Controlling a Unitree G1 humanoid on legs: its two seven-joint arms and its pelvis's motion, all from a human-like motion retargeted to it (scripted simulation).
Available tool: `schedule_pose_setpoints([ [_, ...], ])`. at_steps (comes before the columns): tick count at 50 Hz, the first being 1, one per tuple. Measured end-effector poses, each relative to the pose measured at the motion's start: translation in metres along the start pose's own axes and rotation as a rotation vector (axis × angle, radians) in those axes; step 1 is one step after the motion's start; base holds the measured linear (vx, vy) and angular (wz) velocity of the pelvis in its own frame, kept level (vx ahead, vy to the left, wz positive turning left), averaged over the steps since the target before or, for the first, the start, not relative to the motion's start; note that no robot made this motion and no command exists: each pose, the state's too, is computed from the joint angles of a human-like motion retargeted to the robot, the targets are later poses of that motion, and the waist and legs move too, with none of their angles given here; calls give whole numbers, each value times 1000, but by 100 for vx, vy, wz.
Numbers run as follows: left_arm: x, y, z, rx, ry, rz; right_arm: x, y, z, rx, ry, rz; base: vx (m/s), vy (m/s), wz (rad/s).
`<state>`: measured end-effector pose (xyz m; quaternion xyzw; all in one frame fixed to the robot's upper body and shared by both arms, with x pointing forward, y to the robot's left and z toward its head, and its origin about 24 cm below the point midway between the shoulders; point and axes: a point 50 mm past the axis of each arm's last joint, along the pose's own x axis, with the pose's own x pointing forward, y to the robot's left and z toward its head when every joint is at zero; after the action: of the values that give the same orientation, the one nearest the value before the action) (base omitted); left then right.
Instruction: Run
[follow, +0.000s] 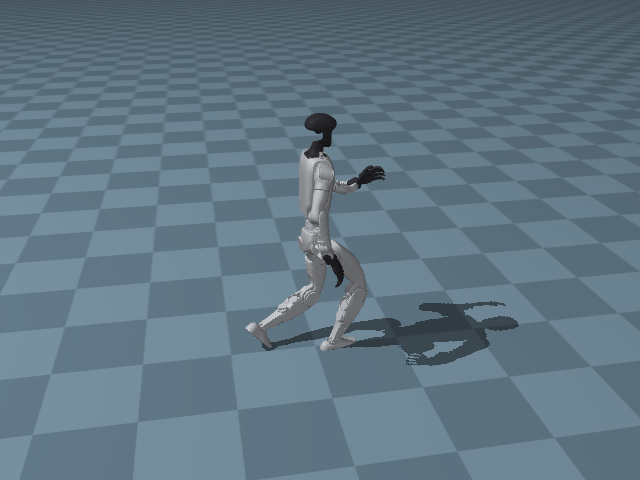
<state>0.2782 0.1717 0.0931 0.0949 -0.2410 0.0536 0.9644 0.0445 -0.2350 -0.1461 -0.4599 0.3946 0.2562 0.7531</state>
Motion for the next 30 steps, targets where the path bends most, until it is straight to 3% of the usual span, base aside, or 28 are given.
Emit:
schedule_pose_setpoints([
  [4, -26, 4, -17, -27, 133, 31, 22, -42, 31, 23, -80, -215, -6, -7, -2],
  [8, -71, 18, -56, 32, 419, 56, 49, -154, 108, -72, -267, -551, -5, -9, 2],
  [12, -149, 43, -76, 67, 691, 9, 20, -242, 205, -71, -623, -824, 0, 4, -21],
  [15, -197, 66, -69, 65, 821, 28, -20, -270, 248, -29, -878, -936, 7, 8, 0],
  [20, -230, 81, -59, 74, 897, 103, -47, -270, 267, -6, -1055, -967, 1, 7, 4],
  [23, -214, 73, -62, 101, 836, 109, -25, -245, 248, 15, -954, -904, -6, 5, -25],
  [26, -150, 59, -74, 173, 652, 145, 19, -204, 206, 0, -692, -784, -3, 7, -38],
  [30, -57, 40, -55, 105, 363, 211, 51, -112, 109, -33, -282, -471, 4, 2, -26],
])
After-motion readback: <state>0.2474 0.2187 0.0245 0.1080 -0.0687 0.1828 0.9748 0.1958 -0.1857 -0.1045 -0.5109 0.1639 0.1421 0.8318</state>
